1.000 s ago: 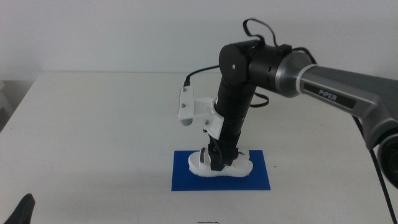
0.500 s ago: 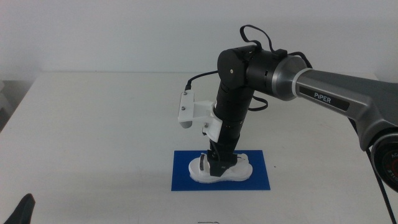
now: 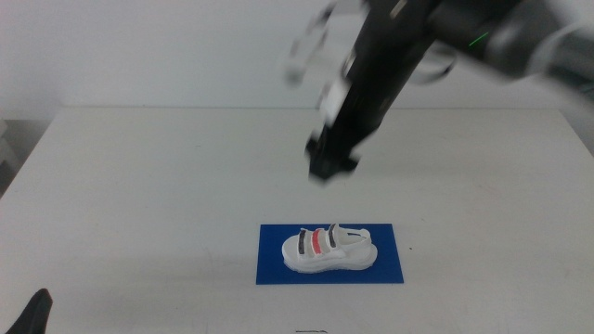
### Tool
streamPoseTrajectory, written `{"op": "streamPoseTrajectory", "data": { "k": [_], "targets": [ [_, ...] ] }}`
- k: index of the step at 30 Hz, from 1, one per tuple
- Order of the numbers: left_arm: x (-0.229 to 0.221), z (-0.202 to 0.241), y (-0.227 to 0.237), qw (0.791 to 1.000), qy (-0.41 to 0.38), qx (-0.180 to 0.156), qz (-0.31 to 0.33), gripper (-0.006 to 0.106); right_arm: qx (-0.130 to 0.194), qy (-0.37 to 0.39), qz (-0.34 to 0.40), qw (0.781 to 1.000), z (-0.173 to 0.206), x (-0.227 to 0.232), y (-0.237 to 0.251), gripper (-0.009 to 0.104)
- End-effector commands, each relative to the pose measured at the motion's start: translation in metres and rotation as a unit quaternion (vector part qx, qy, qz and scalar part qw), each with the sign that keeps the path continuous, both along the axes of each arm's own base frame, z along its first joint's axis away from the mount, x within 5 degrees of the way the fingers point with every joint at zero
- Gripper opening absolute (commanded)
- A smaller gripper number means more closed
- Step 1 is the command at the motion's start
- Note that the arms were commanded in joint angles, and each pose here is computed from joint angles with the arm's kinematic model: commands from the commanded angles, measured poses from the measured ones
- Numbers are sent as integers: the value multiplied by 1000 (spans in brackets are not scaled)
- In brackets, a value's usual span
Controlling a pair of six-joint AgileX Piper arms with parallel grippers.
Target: Use one arm to grab the shoe from the table and place it on the mat.
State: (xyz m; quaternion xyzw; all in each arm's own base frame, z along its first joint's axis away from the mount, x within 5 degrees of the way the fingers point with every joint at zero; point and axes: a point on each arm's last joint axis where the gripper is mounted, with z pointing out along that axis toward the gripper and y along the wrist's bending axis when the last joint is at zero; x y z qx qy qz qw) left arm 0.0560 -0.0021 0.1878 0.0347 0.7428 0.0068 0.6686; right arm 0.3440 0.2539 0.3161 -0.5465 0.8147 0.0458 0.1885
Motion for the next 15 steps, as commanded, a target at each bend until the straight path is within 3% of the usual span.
{"op": "streamPoseTrajectory", "data": {
  "k": [1,4,9,11,15],
  "targets": [
    [-1,10,0,999,-52,-14,-1,94,38,-76,-51,995,78,-28,-30,74],
    [-1,10,0,999,-52,-14,-1,94,58,-121,-108,985,121,-52,-59,71],
    [-1,10,0,999,-52,-14,-1,94,170,-143,-203,954,171,-97,-112,64],
    [-1,10,0,999,-52,-14,-1,94,216,-171,-244,930,178,-111,-134,63],
    [-1,10,0,999,-52,-14,-1,94,264,-231,-312,883,167,-134,-170,63]
  ]
}}
